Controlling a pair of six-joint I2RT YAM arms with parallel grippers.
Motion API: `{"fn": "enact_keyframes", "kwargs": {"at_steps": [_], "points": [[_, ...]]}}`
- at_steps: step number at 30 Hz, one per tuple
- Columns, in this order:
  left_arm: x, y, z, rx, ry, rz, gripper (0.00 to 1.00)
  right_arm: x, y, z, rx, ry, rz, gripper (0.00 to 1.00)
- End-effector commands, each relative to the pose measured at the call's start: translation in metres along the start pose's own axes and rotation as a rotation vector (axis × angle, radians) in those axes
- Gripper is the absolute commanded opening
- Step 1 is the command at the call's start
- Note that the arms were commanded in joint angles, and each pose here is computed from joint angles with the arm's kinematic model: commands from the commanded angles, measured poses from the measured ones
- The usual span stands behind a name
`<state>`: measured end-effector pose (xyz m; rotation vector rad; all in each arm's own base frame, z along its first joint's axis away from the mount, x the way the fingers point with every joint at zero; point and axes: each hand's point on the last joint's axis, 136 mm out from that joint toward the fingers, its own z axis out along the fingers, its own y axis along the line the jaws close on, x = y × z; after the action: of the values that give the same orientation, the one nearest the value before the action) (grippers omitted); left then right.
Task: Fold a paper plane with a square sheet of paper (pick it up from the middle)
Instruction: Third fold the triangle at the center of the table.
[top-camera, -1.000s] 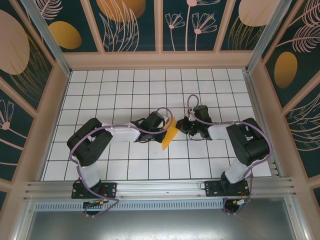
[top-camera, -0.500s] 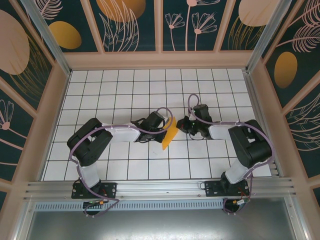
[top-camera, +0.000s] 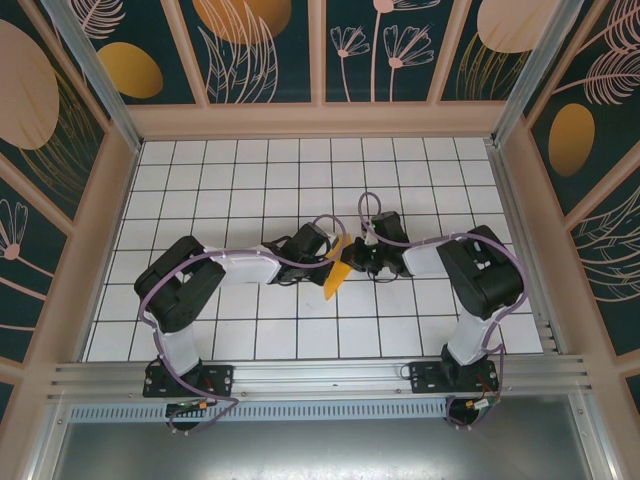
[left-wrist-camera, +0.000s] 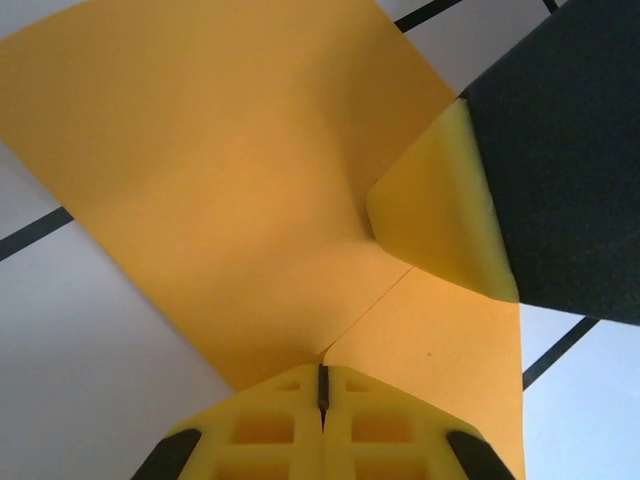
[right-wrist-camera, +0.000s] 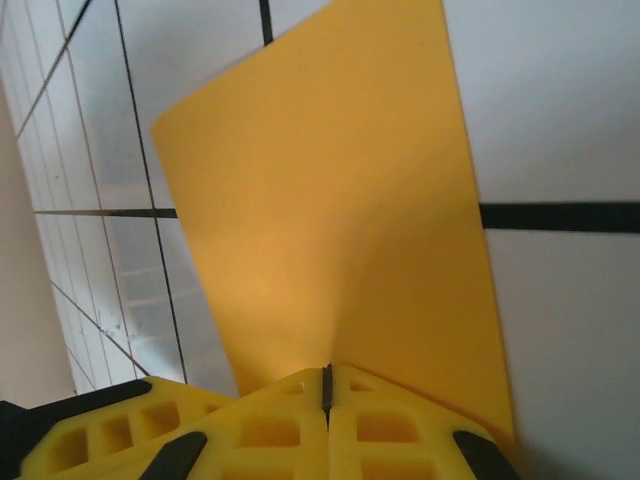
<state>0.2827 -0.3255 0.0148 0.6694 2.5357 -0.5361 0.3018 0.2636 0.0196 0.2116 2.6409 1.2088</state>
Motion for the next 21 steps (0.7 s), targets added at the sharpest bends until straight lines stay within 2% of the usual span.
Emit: {"fn": "enact_keyframes", "kwargs": {"at_steps": [1, 3, 5, 7, 9, 11, 13, 18, 21], "points": [[0.027, 0.008, 0.005, -0.029, 0.104, 0.007, 0.08, 0.004, -0.012, 0.004, 0.032, -0.011, 0.010, 0.00], [0.021, 0.008, 0.000, -0.035, 0.085, -0.003, 0.13, 0.005, -0.020, 0.004, 0.059, -0.021, 0.024, 0.00], [0.009, 0.008, -0.011, -0.049, 0.043, -0.017, 0.26, 0.008, -0.025, 0.004, 0.071, -0.027, 0.041, 0.00], [-0.007, 0.007, -0.026, -0.064, -0.013, -0.034, 0.32, 0.011, -0.030, 0.004, 0.077, -0.031, 0.064, 0.00], [-0.024, 0.008, -0.046, -0.092, -0.078, -0.062, 0.43, 0.014, -0.031, 0.005, 0.079, -0.037, 0.085, 0.00], [-0.034, 0.004, -0.063, -0.072, -0.126, -0.100, 0.44, 0.017, -0.032, 0.005, 0.091, -0.046, 0.106, 0.00], [-0.038, -0.009, -0.072, 0.008, -0.153, -0.165, 0.38, 0.016, -0.033, 0.004, 0.106, -0.067, 0.131, 0.00], [-0.029, -0.065, -0.074, 0.399, -0.132, -0.346, 0.13, 0.025, -0.034, 0.007, 0.143, -0.089, 0.158, 0.00], [-0.015, -0.065, -0.059, 0.430, -0.092, -0.417, 0.06, 0.026, -0.036, 0.007, 0.152, -0.090, 0.159, 0.00]]}}
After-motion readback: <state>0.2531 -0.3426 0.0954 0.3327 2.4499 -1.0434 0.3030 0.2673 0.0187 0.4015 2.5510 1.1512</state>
